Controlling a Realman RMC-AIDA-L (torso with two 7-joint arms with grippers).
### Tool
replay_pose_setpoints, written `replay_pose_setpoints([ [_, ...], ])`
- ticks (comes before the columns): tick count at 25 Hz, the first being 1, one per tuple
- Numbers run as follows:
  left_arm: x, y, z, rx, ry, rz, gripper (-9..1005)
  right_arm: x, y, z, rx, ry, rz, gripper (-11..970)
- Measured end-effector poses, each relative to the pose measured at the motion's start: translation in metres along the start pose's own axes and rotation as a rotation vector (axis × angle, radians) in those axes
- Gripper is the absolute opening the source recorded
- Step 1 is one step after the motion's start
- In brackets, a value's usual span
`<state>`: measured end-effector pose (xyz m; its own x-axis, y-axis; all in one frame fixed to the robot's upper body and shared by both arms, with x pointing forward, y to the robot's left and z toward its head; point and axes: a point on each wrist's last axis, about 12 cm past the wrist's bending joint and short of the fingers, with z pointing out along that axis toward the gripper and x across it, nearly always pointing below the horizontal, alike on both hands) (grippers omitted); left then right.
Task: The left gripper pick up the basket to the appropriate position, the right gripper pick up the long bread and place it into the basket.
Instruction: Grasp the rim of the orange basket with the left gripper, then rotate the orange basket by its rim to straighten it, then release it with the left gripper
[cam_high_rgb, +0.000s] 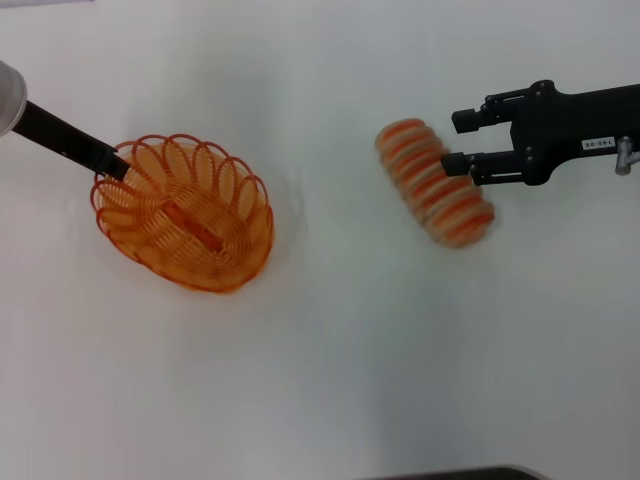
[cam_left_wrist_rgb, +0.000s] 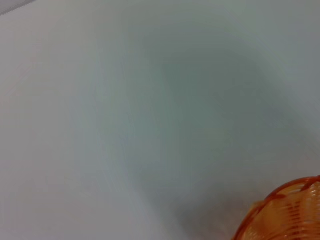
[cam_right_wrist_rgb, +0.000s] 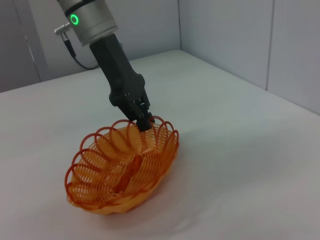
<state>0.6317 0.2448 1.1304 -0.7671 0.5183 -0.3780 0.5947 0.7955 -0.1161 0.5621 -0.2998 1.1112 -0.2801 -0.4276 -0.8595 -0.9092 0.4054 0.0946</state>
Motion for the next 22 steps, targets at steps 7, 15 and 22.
replay_pose_setpoints([
  [7, 0.000, 0.001, -0.003, 0.004, -0.010, -0.008, 115, 0.001, 0.000, -0.001, 0.003, -0.001, 0.002, 617],
  [15, 0.000, 0.010, -0.020, 0.039, -0.105, -0.102, 77, 0.001, 0.000, -0.004, 0.015, -0.026, 0.008, 617],
  [22, -0.002, 0.019, -0.039, 0.100, -0.186, -0.294, 64, -0.001, 0.001, -0.005, 0.016, -0.056, -0.019, 617],
])
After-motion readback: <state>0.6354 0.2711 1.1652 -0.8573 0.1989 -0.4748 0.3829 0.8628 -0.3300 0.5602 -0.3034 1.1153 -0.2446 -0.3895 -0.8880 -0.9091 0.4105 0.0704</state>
